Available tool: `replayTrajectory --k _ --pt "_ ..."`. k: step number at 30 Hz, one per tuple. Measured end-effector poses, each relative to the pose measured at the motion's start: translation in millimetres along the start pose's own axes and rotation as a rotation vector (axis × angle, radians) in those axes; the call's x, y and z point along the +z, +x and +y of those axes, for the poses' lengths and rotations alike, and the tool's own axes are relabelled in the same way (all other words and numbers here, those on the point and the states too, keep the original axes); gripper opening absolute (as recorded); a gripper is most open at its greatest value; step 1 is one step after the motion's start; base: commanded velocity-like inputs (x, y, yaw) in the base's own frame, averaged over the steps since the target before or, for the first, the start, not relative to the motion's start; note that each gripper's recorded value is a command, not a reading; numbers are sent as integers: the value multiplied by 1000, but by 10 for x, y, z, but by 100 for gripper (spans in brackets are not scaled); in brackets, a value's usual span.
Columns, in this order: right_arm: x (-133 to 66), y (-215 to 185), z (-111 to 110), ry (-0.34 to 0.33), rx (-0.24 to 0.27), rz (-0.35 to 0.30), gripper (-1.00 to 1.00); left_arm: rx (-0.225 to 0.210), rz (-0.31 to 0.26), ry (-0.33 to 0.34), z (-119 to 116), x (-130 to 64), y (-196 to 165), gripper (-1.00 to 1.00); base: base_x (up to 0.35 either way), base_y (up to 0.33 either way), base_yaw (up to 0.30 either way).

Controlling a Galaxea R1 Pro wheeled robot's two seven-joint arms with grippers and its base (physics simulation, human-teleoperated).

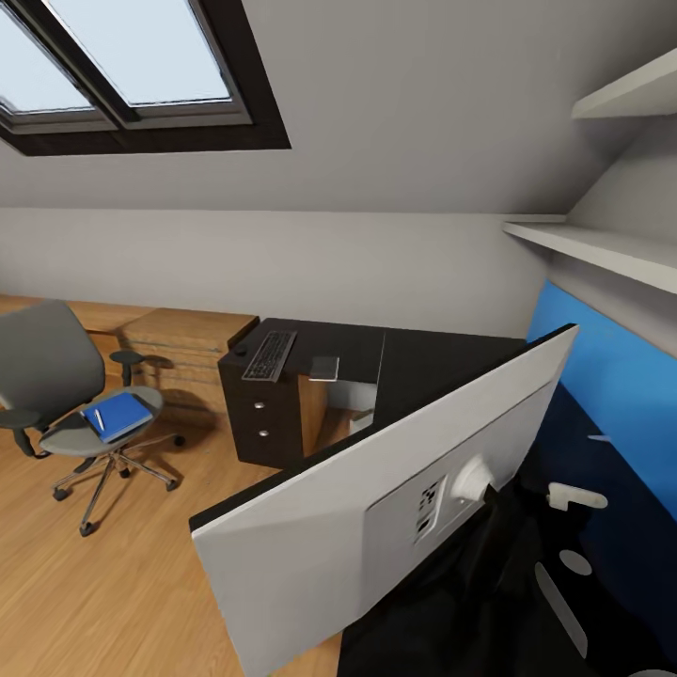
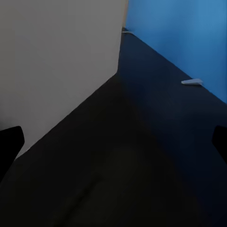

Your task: In the bedroom, organize the workspace by keeping the computer under the desk, ensuring the monitor is on the desk, placing the keyboard on the desk next to the monitor, placing the mouse on the desk next to the keyboard, moving the folder from the swivel chair onto the desk next to the mouse, stacking the notebook on top of the folder with the pen on top of the notebook, and positioning the swivel chair next to the desk.

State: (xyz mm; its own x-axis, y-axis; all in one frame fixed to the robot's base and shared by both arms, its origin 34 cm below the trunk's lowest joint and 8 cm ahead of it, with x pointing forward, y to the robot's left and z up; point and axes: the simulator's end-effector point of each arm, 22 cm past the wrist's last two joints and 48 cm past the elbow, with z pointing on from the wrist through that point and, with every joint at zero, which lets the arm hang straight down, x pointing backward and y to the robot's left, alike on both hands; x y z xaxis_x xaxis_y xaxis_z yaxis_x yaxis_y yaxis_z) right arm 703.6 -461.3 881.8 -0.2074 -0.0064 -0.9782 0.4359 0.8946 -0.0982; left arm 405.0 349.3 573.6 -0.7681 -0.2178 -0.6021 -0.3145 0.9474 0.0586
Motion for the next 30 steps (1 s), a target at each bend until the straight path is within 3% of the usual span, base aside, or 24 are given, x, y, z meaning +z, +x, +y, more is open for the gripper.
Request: replayTrajectory --k 9,30 --pt "1 1 6 -1 0 -2 100 1 1 -1 3 1 4 100 -62 0 0" --pt "3 13 -1 1 -1 1 100 2 3 0 1 2 9 100 -329 0 0"
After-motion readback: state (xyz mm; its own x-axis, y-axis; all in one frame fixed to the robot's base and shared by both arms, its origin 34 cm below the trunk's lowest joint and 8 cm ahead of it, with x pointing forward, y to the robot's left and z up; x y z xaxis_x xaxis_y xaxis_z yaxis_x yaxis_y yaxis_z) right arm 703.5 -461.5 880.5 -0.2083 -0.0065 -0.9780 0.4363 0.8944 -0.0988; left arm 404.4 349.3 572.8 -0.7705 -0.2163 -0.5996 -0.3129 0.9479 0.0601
